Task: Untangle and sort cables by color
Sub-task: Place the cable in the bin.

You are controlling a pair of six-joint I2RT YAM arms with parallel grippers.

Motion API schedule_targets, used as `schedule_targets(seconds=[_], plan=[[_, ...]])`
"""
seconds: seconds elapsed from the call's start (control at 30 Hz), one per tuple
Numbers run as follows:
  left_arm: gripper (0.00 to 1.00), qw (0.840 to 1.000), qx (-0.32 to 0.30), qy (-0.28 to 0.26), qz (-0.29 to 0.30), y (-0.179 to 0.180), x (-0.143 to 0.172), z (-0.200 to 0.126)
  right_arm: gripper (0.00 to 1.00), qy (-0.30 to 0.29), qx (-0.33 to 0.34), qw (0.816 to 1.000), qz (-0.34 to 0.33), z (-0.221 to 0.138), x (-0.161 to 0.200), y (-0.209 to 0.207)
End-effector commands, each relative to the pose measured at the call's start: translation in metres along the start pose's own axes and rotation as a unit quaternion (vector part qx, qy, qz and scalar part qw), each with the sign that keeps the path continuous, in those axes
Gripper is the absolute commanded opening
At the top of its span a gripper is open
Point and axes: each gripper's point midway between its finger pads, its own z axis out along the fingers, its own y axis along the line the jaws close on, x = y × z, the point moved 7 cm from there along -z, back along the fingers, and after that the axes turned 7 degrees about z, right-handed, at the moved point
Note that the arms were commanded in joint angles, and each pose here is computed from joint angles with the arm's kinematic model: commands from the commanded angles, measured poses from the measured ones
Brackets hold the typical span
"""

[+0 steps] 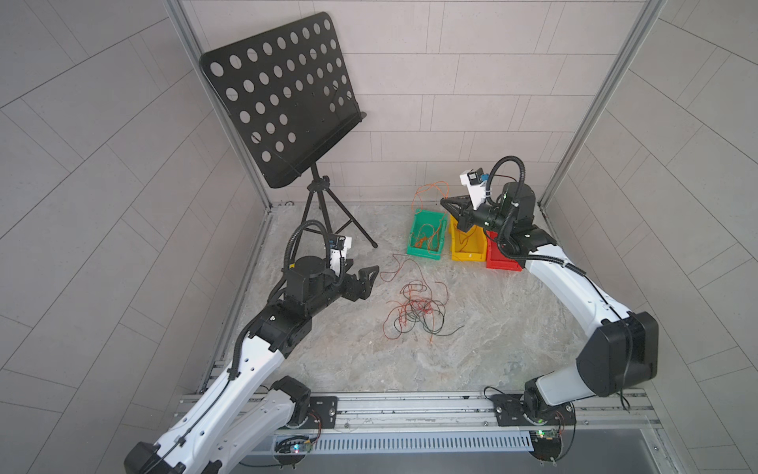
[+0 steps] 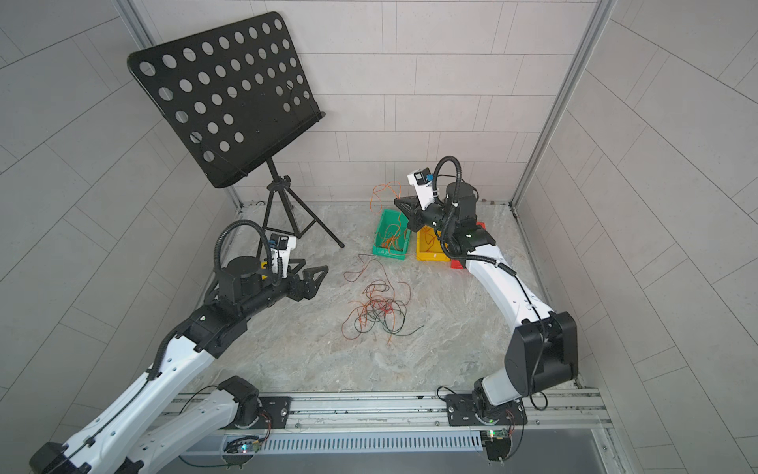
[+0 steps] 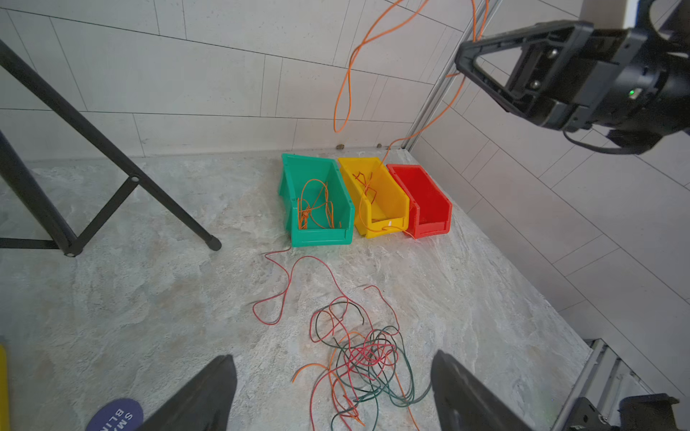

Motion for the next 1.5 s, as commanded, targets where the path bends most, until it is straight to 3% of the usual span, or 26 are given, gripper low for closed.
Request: schedule_targets(seconds=[0.0, 0.27, 0.57, 1.23, 1.47], plan=[[0.89, 0.999, -0.021, -0.028, 0.03, 0.003, -0.007, -0.008, 0.0, -0.061, -0.041, 0.997, -0.018, 0.014, -0.026, -0.004], [0.9, 0.999, -0.025, -0.019, 0.041, 0.005, -0.005, -0.003, 0.0, -0.071, -0.09, 0.993, 0.029, 0.069, -0.029, -0.037], [0.91, 0.998, -0.03, -0.014, 0.05, 0.007, -0.004, -0.001, 0.0, -0.079, -0.109, 0.988, 0.078, 0.1, -0.019, -0.061], [0.91, 0.998, -0.031, -0.001, 0.05, 0.008, 0.0, 0.005, 0.0, -0.106, -0.042, 0.987, 0.116, 0.047, 0.012, -0.106], [0.91, 0.998, -0.033, 0.001, 0.048, 0.009, 0.001, 0.007, 0.0, -0.061, -0.035, 0.99, 0.12, 0.05, 0.035, -0.105]])
